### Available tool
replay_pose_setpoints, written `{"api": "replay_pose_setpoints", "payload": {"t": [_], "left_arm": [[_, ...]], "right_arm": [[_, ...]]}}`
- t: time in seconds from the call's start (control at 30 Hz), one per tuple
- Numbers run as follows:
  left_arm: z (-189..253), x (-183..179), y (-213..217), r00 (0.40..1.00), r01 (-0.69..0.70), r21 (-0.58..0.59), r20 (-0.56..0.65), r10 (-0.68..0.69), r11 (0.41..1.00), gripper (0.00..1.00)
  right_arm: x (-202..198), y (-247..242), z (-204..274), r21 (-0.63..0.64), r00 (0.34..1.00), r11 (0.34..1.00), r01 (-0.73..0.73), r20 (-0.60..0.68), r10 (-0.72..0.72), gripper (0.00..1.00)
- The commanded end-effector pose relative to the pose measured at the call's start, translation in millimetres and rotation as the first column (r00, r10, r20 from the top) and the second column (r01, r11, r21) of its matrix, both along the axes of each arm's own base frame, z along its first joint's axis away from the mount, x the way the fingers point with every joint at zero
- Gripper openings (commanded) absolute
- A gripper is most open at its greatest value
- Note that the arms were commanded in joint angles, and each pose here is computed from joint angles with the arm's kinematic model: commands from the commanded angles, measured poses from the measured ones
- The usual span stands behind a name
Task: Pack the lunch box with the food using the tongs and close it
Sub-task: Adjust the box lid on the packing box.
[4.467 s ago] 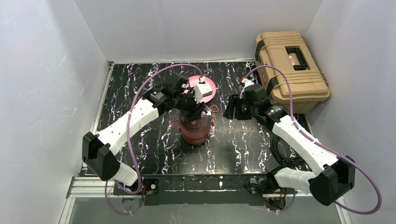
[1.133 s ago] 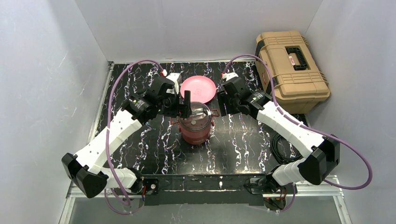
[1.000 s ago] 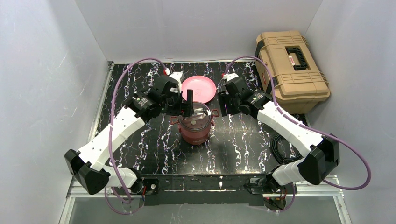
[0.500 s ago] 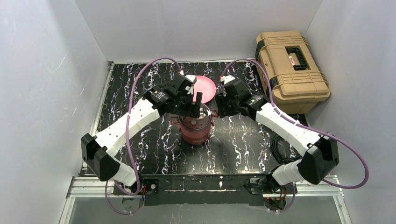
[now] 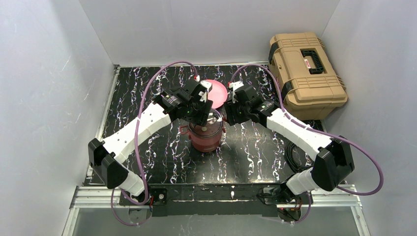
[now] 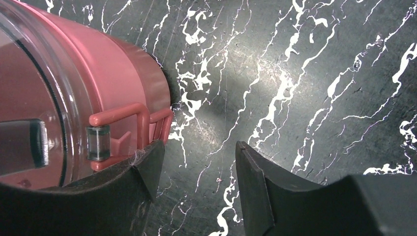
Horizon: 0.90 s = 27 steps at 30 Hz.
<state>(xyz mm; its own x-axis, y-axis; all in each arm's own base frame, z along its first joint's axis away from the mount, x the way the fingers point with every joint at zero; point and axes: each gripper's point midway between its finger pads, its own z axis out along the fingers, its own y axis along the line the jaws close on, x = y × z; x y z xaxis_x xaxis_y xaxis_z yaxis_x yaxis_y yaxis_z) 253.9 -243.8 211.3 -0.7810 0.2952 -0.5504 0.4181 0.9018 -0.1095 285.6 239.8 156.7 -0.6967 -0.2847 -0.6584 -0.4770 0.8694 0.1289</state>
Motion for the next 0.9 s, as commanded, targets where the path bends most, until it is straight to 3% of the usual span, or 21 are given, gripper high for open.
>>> {"api": "replay_pose_setpoints", "payload": {"t": [0.0,0.17,0.37,0.6,0.87], "left_arm": [[-5.6,0.3,9.1,0.994,0.111,0.100,0.009,-0.113,0.989,0.48],[-5.7,-4.8,12.8,0.962,0.267,0.154,0.010,-0.272,0.951,0.39],[17.0,-10.2,13.7,0.952,0.291,0.115,0.067,-0.300,0.950,0.66],[57.8,-24.4,33.9,0.958,0.212,0.031,0.192,-0.214,0.977,0.85],[21.7,-58.6,85.0,0.994,0.105,0.130,0.022,-0.108,0.986,0.94]], "right_arm": [[-0.6,14.4,2.3,0.041,0.998,0.997,-0.063,0.009,0.063,0.64],[2.0,-6.4,5.5,-0.025,0.999,0.999,0.021,0.028,-0.021,0.65],[2.1,-31.2,18.2,-0.063,0.992,0.992,0.107,0.067,-0.103,0.70],[0.8,-51.1,37.3,-0.076,0.983,0.985,0.157,0.112,-0.148,0.74],[-0.7,-63.8,46.1,-0.073,0.970,0.976,0.206,0.143,-0.194,0.78]]}}
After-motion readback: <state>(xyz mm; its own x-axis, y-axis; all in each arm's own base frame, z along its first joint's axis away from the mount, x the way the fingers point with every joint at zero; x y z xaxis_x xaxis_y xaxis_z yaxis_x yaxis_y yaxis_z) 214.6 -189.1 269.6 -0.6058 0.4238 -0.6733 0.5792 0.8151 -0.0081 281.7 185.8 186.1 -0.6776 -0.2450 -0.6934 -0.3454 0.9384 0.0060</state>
